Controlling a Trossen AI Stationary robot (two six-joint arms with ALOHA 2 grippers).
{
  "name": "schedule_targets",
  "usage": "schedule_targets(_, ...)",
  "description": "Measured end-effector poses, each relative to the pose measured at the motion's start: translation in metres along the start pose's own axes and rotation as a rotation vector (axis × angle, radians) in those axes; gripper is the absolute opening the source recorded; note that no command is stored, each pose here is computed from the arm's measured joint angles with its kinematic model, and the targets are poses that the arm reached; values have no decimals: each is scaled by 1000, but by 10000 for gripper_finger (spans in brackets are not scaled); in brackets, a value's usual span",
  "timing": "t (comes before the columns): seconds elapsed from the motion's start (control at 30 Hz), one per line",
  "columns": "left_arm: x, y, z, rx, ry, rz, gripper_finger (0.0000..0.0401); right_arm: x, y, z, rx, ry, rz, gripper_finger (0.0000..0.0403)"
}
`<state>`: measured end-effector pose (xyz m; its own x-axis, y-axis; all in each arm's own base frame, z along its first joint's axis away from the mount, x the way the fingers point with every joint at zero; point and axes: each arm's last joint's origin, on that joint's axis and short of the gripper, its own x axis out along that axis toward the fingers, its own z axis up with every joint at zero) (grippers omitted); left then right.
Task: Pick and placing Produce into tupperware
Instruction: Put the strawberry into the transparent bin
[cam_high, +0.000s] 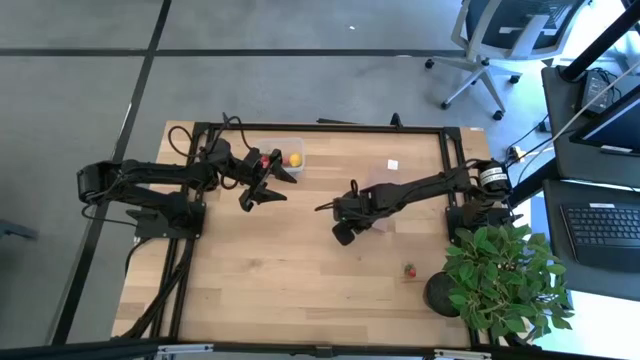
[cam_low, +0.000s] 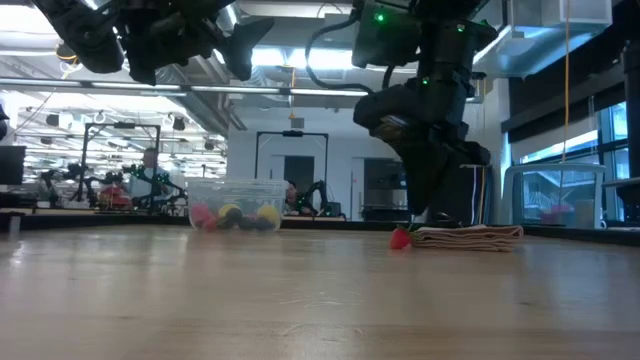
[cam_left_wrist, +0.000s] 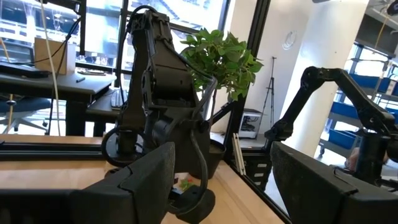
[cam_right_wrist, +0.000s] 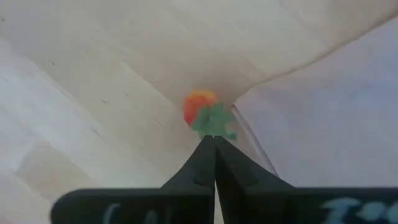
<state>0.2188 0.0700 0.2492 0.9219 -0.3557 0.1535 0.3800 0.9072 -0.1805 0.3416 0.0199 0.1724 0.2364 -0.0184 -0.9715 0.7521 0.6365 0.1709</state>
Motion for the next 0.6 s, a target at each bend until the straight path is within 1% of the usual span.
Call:
schedule_targets(0.3,0,0,0,0,0,0,254,-2,0,2,-7,0,-2,4)
schedule_targets(0.6,0,0,0,0,0,0,254,-2,0,2,1,0,-2,46)
